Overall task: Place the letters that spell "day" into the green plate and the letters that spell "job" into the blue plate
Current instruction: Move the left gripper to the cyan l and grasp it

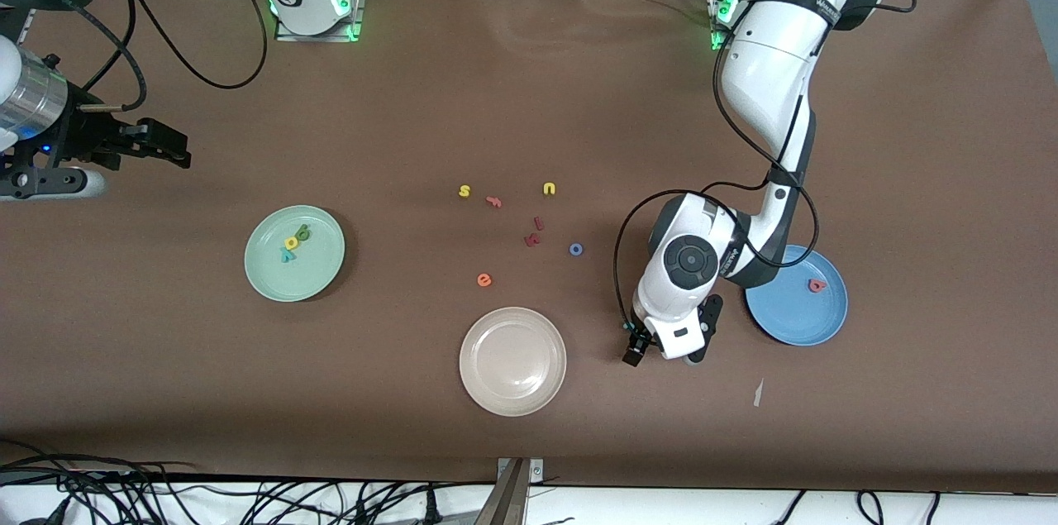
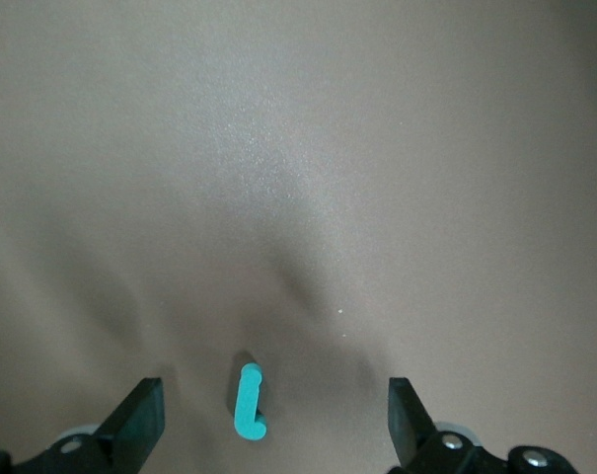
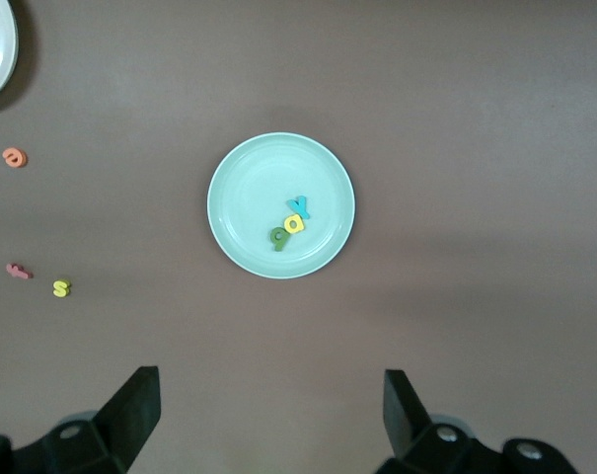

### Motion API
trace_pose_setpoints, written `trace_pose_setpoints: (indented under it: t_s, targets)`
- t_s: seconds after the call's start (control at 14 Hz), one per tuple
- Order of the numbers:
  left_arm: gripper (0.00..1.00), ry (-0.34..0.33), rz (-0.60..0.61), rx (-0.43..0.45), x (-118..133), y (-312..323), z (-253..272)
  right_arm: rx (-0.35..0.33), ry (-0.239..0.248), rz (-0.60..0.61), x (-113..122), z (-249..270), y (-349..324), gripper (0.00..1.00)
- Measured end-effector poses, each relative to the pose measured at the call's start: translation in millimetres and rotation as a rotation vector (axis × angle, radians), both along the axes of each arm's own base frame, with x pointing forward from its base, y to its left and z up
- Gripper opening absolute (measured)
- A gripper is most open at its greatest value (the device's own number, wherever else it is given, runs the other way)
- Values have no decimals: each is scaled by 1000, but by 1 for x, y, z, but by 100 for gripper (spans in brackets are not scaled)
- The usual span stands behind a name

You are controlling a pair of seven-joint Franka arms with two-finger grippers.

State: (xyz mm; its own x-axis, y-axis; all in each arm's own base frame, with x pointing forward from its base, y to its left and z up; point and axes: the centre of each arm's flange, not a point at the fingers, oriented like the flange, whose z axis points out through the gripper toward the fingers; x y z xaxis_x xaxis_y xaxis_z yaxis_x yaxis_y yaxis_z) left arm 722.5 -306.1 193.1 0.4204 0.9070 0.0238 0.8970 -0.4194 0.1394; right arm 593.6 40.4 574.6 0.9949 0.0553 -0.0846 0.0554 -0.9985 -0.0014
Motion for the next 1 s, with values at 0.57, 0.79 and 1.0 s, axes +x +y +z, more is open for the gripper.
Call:
trace_pose_setpoints:
  t_s: [0.57, 0.79, 1.0]
  targets:
    - [84, 14, 14, 1, -5, -7, -12, 0, 17, 21, -1, -3, 5, 100]
    - [80, 22, 24, 2, -10, -16, -19, 0, 18, 21, -1, -4, 5, 100]
    - [73, 27, 29, 3, -11, -17, -22, 0, 18, 22, -1, -4, 5, 100]
